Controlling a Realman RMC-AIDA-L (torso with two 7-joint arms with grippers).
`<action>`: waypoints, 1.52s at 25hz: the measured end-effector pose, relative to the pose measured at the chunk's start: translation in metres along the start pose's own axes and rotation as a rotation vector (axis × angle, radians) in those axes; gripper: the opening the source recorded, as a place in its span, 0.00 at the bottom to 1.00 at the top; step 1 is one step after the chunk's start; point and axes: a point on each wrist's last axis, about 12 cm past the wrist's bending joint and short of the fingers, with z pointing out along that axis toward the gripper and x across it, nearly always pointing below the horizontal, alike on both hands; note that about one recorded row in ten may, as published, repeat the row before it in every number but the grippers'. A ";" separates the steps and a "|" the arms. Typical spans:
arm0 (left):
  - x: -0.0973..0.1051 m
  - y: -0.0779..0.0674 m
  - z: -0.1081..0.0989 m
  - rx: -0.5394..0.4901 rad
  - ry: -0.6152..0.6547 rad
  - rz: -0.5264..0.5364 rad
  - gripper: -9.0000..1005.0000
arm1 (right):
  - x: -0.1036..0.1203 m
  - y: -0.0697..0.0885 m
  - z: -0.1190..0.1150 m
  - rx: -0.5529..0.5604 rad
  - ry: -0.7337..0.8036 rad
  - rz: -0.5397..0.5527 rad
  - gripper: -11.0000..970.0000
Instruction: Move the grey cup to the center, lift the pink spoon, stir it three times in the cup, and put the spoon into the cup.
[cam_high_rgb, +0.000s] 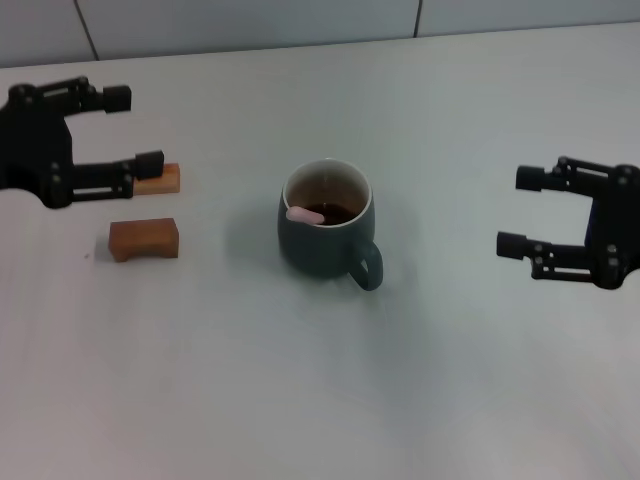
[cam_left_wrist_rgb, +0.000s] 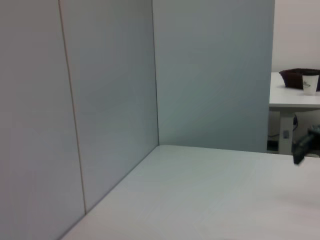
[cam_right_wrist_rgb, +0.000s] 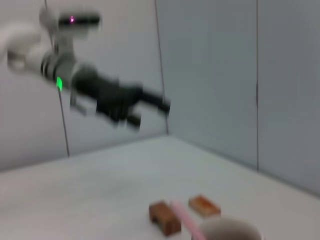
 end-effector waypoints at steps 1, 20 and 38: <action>0.028 -0.013 -0.001 -0.009 -0.008 -0.023 0.81 | -0.002 -0.001 0.003 -0.007 -0.011 -0.010 0.82; 0.064 -0.054 0.016 0.095 -0.068 -0.086 0.81 | -0.010 0.002 0.091 -0.200 0.066 -0.078 0.82; 0.076 -0.053 0.018 0.043 -0.064 -0.072 0.81 | -0.007 0.001 0.089 -0.178 0.063 -0.059 0.82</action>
